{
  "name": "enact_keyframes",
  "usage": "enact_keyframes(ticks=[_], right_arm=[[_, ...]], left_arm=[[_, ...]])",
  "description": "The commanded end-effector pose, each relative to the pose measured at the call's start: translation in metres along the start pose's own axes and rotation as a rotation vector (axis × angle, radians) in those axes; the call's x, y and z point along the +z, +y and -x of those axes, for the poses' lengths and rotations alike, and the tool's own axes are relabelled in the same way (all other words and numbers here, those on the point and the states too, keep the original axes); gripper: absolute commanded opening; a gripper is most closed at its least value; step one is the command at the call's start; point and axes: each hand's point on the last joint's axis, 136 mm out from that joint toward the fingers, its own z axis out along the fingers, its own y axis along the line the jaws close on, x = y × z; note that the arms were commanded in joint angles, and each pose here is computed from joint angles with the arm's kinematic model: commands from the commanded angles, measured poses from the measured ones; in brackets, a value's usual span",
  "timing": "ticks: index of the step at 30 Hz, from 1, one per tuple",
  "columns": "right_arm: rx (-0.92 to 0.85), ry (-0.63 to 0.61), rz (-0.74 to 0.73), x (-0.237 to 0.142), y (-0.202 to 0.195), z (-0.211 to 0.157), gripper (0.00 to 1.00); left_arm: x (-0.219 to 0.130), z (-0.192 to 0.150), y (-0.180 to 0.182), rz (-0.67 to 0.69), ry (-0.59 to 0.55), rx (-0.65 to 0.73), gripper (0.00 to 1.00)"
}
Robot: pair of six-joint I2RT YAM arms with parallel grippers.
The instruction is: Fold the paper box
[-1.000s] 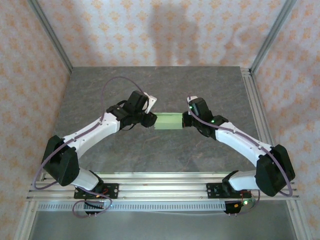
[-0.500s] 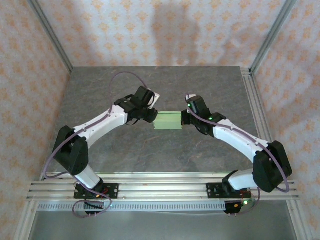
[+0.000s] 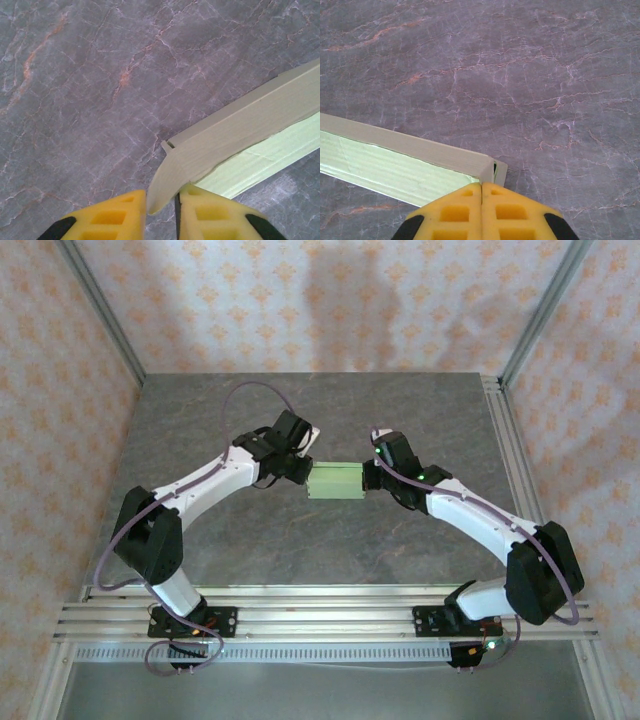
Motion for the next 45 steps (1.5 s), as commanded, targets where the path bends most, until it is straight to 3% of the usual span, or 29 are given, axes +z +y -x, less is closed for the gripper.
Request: enact_keyframes(ticks=[1, 6, 16, 27, 45], right_arm=[[0.006, 0.026, -0.025, -0.001, -0.002, -0.002, 0.00], [0.005, 0.035, -0.020, 0.001, -0.001, -0.004, 0.00], [0.007, 0.036, -0.013, 0.000, 0.001, -0.003, 0.00], [0.008, 0.040, -0.017, 0.001, 0.000, -0.003, 0.00], [0.118, -0.002, 0.041, 0.002, 0.008, -0.002, 0.00]], left_arm=[[-0.004, 0.004, 0.005, 0.017, 0.006, -0.006, 0.19], [-0.005, 0.007, 0.002, 0.000, 0.006, -0.021, 0.09], [-0.004, 0.012, -0.001, -0.014, 0.006, -0.072, 0.00], [-0.004, 0.017, -0.017, -0.096, 0.043, -0.192, 0.00], [0.016, -0.009, -0.013, -0.066, 0.107, -0.213, 0.00]])
